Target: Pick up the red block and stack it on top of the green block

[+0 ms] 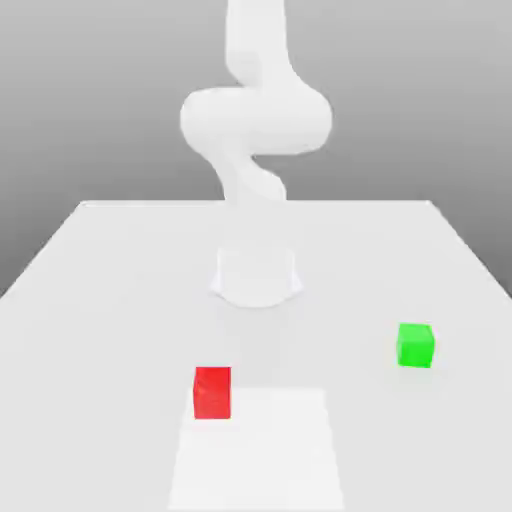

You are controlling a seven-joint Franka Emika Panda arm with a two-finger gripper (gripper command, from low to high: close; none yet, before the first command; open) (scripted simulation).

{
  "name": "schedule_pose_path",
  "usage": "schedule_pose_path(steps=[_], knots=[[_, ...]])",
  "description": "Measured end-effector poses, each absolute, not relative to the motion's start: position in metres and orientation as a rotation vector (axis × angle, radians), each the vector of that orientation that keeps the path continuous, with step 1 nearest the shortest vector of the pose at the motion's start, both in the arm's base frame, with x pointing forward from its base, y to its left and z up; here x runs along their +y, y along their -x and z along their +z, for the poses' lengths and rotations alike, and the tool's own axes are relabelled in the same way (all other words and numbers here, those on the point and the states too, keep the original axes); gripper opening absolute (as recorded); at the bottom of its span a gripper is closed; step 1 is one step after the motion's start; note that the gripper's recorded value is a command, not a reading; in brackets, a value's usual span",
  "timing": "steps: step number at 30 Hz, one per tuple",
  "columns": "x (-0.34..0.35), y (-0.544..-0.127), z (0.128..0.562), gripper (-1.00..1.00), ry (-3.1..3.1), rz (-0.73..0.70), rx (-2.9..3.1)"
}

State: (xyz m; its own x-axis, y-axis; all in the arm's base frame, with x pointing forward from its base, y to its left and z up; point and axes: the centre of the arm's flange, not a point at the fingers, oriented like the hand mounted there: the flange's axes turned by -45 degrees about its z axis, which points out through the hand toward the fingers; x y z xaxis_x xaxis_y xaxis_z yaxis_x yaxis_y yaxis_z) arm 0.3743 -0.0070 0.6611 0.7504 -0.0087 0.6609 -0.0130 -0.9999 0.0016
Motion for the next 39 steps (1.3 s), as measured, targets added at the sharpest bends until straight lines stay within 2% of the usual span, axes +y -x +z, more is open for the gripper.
schedule_pose_path(steps=[4, 9, 13, 17, 19, 24, 25, 32, 39], knots=[[-0.021, -0.41, 0.562, 0.0, -2.993, 0.88, -0.01], [-0.039, -0.42, 0.437, 0.0, -3.054, 0.596, -0.001], [-0.05, -0.401, 0.336, 0.0, -3.098, 0.352, 0.009], [-0.058, -0.355, 0.233, 0.0, -3.134, 0.082, 0.019], [-0.059, -0.344, 0.199, 0.0, -3.141, 0.021, 0.023], [-0.06, -0.339, 0.151, 0.0, -3.141, 0.0, 0.023], [-0.06, -0.338, 0.145, -1.0, -3.141, 0.001, 0.022], [-0.06, -0.338, 0.146, -1.0, -3.141, 0.0, 0.023], [-0.06, -0.338, 0.2, -1.0, -3.142, 0.0, 0.019]])
